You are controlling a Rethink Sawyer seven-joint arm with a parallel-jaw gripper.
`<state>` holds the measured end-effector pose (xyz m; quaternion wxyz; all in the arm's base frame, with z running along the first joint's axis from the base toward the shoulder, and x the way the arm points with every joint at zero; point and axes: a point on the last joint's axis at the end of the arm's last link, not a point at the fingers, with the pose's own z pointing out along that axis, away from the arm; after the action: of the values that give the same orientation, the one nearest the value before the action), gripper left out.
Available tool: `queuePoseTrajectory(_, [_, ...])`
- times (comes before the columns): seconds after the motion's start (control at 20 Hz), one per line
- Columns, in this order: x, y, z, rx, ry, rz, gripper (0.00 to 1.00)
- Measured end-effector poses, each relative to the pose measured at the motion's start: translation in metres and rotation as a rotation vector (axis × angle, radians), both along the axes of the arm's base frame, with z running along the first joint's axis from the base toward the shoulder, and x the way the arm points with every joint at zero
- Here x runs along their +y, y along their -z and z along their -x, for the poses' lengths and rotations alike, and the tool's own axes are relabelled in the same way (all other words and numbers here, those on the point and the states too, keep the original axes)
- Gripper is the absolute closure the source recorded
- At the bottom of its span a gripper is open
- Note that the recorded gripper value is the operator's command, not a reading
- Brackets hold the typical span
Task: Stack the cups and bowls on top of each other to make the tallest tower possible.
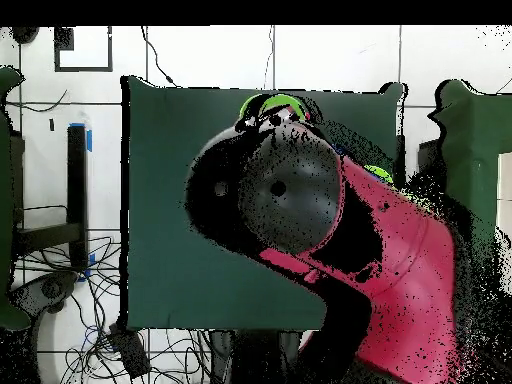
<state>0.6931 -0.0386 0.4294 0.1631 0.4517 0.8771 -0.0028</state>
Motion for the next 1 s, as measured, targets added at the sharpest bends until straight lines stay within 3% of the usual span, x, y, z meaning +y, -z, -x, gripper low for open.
queuePoseTrajectory(0.05, [-0.007, 0.003, 0.0, 0.009, -0.045, -0.002, 1.0])
queuePoseTrajectory(0.35, [-0.019, 0.011, -0.002, 0.019, -0.124, -0.023, 1.0])
queuePoseTrajectory(0.7, [-0.02, 0.017, -0.011, -0.01, -0.175, -0.068, 1.0])
queuePoseTrajectory(1.0, [-0.027, 0.023, -0.019, -0.011, -0.229, -0.08, 1.0])
